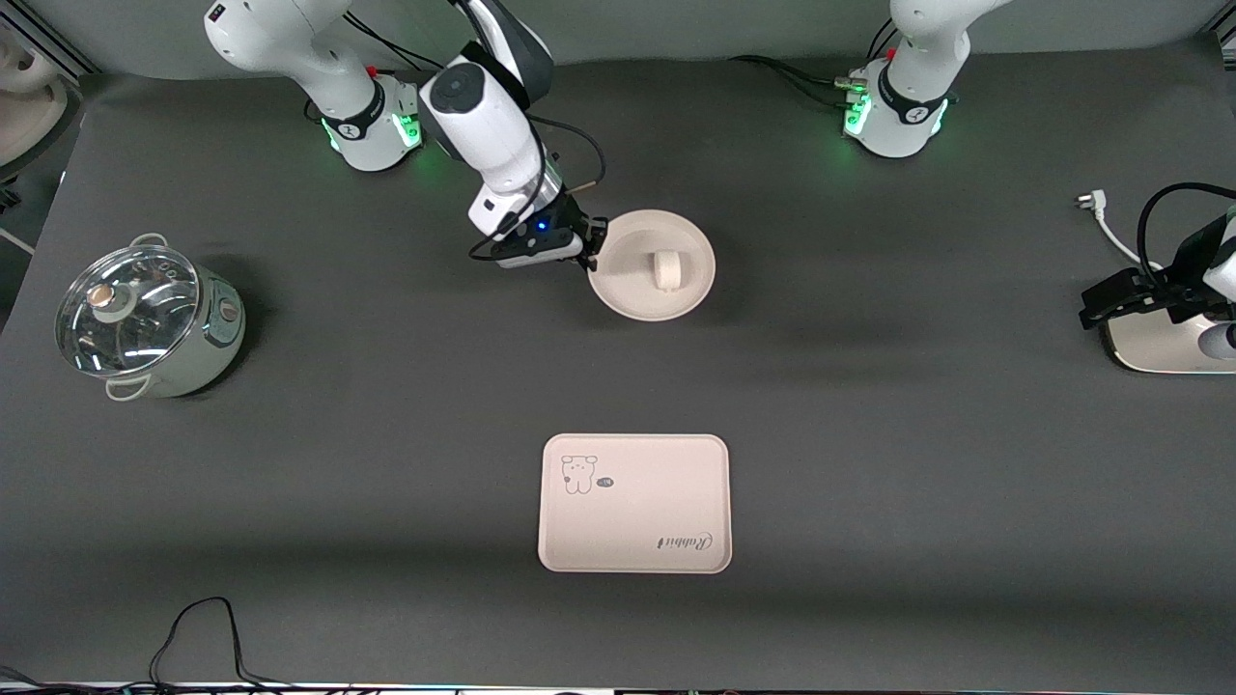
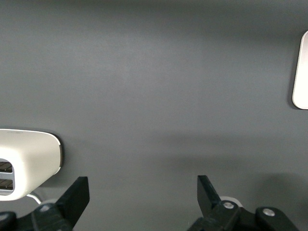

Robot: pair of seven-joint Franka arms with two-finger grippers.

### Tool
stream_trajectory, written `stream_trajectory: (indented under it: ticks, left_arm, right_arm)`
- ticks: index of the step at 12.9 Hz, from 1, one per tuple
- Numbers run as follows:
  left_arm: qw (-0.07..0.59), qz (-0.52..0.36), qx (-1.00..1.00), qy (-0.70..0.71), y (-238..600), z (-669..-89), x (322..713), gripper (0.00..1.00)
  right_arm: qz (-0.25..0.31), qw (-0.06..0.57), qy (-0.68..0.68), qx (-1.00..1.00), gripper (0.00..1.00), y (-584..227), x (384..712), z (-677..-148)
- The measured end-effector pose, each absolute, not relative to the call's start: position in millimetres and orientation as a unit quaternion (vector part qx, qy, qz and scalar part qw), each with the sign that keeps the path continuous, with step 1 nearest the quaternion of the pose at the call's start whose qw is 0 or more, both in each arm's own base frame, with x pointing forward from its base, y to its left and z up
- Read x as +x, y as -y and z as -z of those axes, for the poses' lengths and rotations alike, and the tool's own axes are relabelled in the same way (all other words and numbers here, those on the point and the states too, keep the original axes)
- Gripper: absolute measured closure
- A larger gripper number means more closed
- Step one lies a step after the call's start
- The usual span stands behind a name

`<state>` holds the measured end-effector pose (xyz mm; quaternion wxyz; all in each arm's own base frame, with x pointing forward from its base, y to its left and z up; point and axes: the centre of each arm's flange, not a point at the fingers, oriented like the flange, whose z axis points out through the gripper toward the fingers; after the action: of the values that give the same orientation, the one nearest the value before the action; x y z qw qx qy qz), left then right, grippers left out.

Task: Place bun in plate and plate on tray
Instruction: 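Carry the plate with the right gripper onto the white tray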

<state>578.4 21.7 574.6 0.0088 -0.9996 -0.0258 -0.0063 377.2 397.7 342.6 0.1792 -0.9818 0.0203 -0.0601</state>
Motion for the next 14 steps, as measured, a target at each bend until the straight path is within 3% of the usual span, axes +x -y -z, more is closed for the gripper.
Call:
stream_trajectory:
  ticks: [5, 14]
  left_arm:
    - [0.009, 0.006, -1.000, 0.025, -22, -575, 579, 0.00]
    - [0.008, 0.006, -1.000, 0.025, -21, -574, 579, 0.00]
  right_arm:
    - [0.055, 0.199, -0.030, -0.978, 0.96, -379, 423, -341]
    - [0.083, 0.198, -0.056, -0.975, 0.96, -388, 635, -335]
